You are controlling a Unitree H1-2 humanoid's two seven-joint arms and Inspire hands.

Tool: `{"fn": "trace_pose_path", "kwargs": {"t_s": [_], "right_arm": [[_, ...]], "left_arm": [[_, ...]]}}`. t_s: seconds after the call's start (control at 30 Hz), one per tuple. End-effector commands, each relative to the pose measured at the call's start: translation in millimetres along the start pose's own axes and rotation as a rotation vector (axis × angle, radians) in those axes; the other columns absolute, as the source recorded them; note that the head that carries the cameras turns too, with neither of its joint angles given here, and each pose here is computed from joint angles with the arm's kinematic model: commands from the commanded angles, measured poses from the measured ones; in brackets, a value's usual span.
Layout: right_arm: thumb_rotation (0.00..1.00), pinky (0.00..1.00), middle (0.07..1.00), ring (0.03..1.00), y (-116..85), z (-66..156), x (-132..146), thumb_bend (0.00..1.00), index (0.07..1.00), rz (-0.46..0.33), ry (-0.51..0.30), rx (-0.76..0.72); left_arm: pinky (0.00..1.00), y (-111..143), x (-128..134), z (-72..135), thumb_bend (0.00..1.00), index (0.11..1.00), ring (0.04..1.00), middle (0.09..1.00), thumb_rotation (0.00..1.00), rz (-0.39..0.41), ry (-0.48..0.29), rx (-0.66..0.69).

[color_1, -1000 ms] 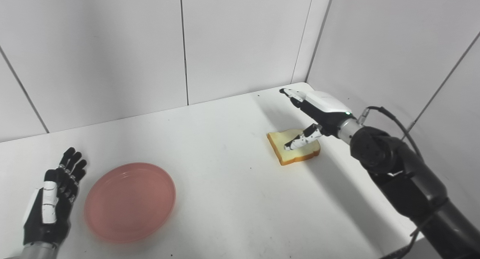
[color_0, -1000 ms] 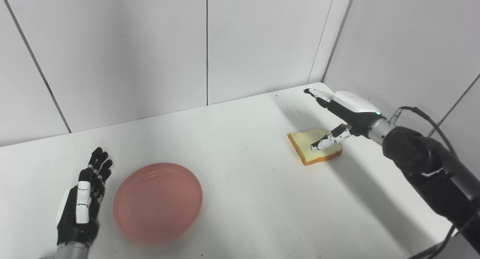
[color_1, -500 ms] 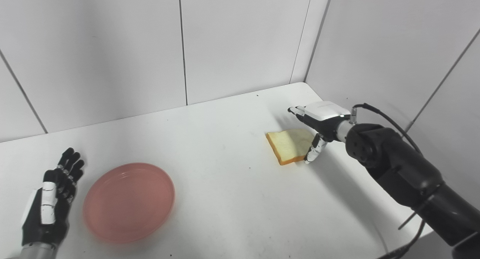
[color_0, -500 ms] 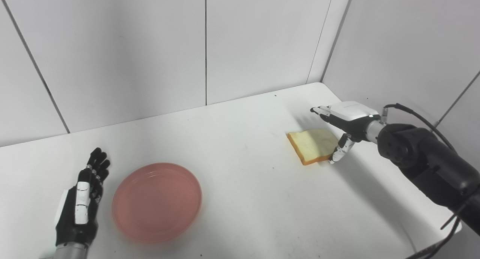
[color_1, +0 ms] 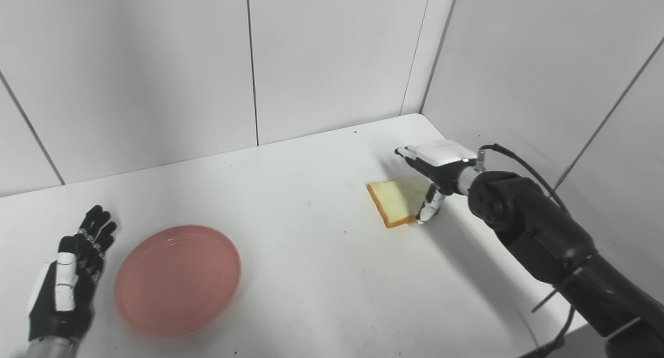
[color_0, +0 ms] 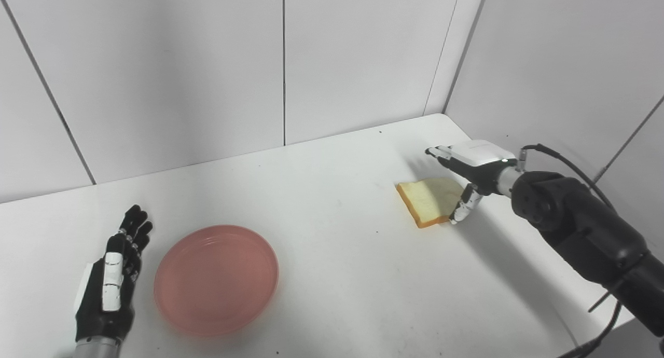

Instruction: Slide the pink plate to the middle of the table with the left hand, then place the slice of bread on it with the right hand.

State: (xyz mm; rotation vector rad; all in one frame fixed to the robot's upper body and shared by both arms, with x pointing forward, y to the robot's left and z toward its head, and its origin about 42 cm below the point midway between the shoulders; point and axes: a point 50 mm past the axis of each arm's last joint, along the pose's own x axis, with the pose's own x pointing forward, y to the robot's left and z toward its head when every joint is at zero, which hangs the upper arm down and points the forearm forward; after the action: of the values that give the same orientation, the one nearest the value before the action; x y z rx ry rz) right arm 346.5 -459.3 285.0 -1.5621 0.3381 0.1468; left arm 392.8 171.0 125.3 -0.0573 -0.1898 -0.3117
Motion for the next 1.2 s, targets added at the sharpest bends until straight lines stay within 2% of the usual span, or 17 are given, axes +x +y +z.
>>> {"fn": "trace_pose_path", "kwargs": {"t_s": [0.0,0.13,0.5,0.77,1.0,1.17], "right_arm": [[0.17,1.0,1.0,1.0,-30,0,0,0.97,0.988,-0.082,-0.005,-0.036],[0.16,1.0,1.0,1.0,-30,4,8,0.98,0.987,-0.062,-0.009,-0.011],[0.13,1.0,0.998,1.0,-27,2,20,0.96,0.976,-0.055,-0.019,-0.059],[0.14,1.0,1.0,1.0,-28,-3,26,0.94,0.981,0.005,0.008,-0.107],[0.14,1.0,1.0,1.0,-39,-4,21,0.97,0.987,-0.011,0.014,-0.12],[0.14,1.0,1.0,1.0,-36,-1,27,0.96,0.985,0.007,0.01,-0.127]], "left_arm": [[1.0,1,-9,-7,0.74,0.919,0.958,0.965,1.0,0.018,0.016,-0.014],[1.0,0,-9,-6,0.74,0.919,0.96,0.962,1.0,0.019,0.015,-0.016],[1.0,2,-8,-2,0.74,0.921,0.967,0.972,1.0,0.037,0.029,-0.02],[1.0,0,-10,0,0.74,0.932,0.966,0.975,1.0,0.041,0.032,-0.024],[1.0,0,-10,-2,0.73,0.918,0.961,0.961,1.0,0.037,0.037,-0.031],[1.0,0,-11,-4,0.73,0.916,0.961,0.962,1.0,0.036,0.039,-0.036]]}}
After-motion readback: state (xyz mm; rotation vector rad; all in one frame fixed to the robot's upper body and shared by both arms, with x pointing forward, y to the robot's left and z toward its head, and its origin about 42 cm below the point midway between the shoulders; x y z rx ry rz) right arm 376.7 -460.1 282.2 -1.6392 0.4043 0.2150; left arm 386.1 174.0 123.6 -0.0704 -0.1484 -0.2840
